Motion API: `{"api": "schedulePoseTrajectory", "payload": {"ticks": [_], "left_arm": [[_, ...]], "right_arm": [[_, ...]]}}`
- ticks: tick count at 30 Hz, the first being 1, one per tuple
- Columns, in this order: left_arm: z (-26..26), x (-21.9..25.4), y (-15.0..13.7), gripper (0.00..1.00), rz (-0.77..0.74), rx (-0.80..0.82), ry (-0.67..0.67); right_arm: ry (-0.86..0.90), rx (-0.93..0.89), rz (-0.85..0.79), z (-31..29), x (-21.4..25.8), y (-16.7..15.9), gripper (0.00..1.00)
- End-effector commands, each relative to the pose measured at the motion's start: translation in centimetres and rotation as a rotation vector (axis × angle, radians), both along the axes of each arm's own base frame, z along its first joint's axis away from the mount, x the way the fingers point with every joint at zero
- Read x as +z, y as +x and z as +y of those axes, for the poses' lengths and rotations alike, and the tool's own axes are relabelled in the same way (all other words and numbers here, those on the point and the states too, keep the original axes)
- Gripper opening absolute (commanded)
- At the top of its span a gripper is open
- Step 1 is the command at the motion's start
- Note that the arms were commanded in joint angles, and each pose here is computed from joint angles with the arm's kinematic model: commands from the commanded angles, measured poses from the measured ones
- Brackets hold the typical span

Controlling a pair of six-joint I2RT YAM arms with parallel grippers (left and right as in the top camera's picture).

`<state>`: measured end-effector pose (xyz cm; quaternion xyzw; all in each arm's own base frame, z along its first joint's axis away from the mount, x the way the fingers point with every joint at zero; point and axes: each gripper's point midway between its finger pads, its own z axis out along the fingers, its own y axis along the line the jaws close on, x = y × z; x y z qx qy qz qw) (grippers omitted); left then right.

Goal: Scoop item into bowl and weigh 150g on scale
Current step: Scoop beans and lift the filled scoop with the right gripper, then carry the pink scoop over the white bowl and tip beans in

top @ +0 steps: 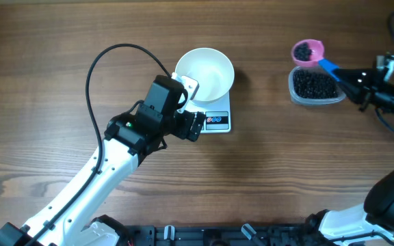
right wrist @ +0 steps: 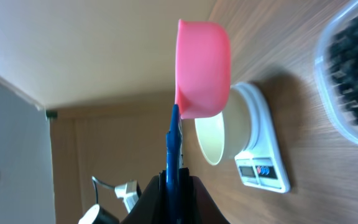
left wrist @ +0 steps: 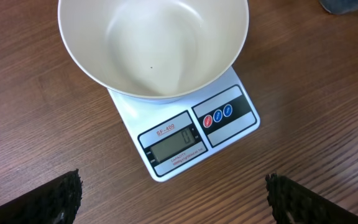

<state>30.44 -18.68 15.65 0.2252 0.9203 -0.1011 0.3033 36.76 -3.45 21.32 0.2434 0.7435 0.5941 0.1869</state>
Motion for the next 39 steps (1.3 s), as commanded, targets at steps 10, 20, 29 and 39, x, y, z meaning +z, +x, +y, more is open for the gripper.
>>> {"api": "schedulePoseTrajectory", "payload": {"ticks": [10, 20, 29, 39], "left_arm": [[0.0, -0.4, -0.1, 1.0, 0.007, -0.016, 0.005], [0.0, -0.4, -0.1, 1.0, 0.008, -0.015, 0.005], [0.0, -0.4, -0.1, 1.0, 0.008, -0.016, 0.005], [0.0, -0.4, -0.1, 1.0, 0.008, -0.015, 0.005]], "right_arm": [[-0.078, 0.313, -0.099, 15.1, 0.6, 3.8, 0.04], [-0.379, 0.408, -0.335, 19.3, -1.8, 4.1, 0.04], [-0.617, 0.4, -0.508, 20.5, 0.2, 3.8, 0.04], [-0.82, 0.458, -0.621, 21.2, -0.5, 3.3, 0.04]]}}
